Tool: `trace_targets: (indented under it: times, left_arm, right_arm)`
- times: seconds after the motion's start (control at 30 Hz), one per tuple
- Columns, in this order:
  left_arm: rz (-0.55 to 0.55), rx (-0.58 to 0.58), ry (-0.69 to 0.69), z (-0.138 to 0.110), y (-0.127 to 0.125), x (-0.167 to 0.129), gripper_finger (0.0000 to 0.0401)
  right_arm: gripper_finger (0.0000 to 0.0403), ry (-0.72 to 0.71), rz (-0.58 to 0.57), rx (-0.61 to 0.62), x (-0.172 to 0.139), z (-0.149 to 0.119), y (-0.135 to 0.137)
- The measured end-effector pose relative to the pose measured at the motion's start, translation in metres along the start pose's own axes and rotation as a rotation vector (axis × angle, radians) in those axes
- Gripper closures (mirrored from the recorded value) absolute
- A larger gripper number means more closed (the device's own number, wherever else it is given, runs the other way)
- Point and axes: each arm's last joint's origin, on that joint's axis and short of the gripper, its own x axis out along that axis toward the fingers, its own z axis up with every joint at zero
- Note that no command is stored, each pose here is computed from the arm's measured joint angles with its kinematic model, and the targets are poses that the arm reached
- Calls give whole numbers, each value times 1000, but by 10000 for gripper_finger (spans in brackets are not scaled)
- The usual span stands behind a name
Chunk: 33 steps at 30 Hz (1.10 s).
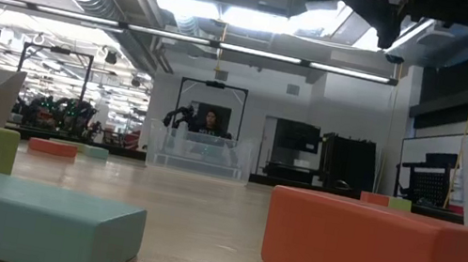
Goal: Sort & place blocks by color
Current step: Put the top light blue half pillar block into the bottom right transparent bin
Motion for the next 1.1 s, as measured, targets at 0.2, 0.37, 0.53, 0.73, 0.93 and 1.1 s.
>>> trace_targets:
  times: [0.2,0.37,0.53,0.73,0.93,1.1]
  left_arm:
    - [230,-59,266,-27,32,21,221]
    - [374,-123,383,-58,55,41,190]
    - [582,-309,445,-92,81,53,168]
    - [613,-457,425,-115,89,65,166]
    - [631,-500,410,-121,89,79,166]
    - [652,-498,451,-121,84,95,168]
  right_arm:
    - [91,1,-1,2,0,0,0]
    - [91,2,-5,3,0,0,0]
    - [91,3,-5,24,0,0,0]
    - [91,11,-7,28,0,-1,0]
    - [91,11,-7,28,0,-1,0]
    - [91,11,-6,28,0,-1,0]
